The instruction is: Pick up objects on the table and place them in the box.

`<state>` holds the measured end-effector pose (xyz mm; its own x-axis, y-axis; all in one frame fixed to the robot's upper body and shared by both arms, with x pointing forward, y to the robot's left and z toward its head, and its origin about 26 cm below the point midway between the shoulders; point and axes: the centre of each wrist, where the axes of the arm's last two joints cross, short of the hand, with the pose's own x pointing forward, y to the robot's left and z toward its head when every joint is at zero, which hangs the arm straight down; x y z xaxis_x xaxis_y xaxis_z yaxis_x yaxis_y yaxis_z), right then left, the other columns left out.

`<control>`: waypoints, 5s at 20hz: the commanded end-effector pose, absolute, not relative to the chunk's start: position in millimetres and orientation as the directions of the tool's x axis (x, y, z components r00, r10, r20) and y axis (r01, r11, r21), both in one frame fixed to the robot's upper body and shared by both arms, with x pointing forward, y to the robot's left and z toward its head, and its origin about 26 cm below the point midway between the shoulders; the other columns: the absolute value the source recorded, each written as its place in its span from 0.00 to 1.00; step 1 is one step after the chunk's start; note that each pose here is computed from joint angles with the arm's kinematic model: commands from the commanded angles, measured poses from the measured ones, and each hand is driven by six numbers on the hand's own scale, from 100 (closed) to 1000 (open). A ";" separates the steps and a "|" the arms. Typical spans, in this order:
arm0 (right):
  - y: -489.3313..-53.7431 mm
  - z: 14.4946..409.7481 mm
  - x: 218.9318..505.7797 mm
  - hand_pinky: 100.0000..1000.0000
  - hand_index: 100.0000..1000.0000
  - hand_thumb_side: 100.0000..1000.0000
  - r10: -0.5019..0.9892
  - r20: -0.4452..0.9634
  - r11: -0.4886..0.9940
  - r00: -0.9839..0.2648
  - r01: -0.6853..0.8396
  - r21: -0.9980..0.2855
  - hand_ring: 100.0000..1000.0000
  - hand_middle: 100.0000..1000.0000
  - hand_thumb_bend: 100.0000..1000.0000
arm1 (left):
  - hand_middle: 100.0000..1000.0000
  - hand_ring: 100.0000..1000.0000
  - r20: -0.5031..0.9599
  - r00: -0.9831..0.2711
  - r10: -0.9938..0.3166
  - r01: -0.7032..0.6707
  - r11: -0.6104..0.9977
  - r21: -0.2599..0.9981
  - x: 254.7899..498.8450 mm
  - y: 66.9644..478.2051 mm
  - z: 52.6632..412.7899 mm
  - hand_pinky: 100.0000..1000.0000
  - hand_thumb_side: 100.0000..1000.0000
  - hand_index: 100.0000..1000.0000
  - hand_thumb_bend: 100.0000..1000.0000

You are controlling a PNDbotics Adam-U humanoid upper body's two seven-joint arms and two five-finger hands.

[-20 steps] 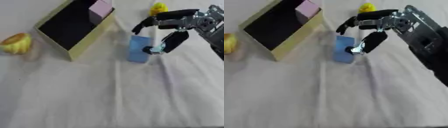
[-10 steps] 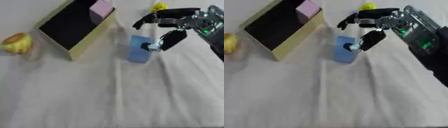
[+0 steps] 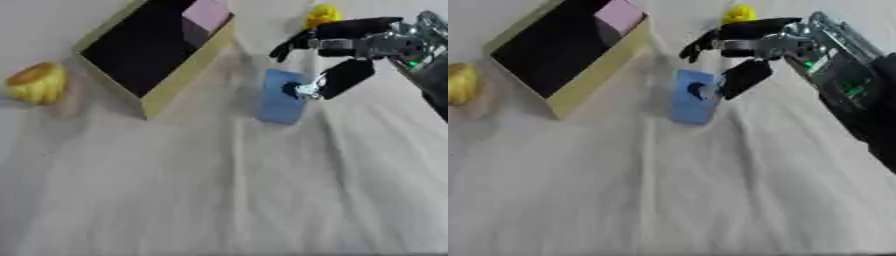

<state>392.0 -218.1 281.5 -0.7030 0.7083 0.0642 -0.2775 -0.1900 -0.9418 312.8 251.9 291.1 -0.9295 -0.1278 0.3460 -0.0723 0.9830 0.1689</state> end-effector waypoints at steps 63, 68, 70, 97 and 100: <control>-216.5 264.0 404.4 0.86 0.69 0.43 0.774 -0.047 -0.228 -0.632 -0.208 -0.951 0.77 0.55 0.18 | 0.60 0.63 0.342 -0.935 -0.090 -0.019 0.979 0.204 309.4 245.4 295.3 0.61 0.61 0.77 0.00; -218.1 281.1 395.8 0.84 0.64 0.36 0.766 -0.015 -0.160 -0.642 -0.169 -0.972 0.73 0.49 0.06 | 0.60 0.63 0.346 -0.933 -0.094 -0.022 0.978 0.207 309.4 246.2 294.4 0.61 0.60 0.77 0.00; -218.4 289.8 390.4 0.84 0.63 0.34 0.762 -0.002 -0.133 -0.648 -0.154 -0.979 0.72 0.49 0.04 | 0.60 0.63 0.348 -0.932 -0.096 -0.023 0.978 0.208 309.4 246.5 293.9 0.61 0.61 0.77 0.00; -188.3 381.2 354.6 0.84 0.64 0.22 0.611 0.033 0.047 -0.791 -0.006 -0.999 0.74 0.52 0.00 | 0.61 0.63 0.319 -0.944 -0.085 -0.007 0.972 0.237 309.0 242.1 302.0 0.61 0.60 0.76 0.00; -181.5 384.9 362.5 0.84 0.64 0.20 0.598 0.024 0.054 -0.801 0.011 -0.998 0.74 0.52 0.00 | 0.61 0.64 0.307 -0.949 -0.073 0.004 0.970 0.244 308.8 239.1 305.4 0.61 0.59 0.77 0.00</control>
<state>362.3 -180.4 376.1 -0.8000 0.5984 0.0443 -0.0183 0.0495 -0.9986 313.3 237.9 296.6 -0.9379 -0.0661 0.3407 0.0106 0.9758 0.2186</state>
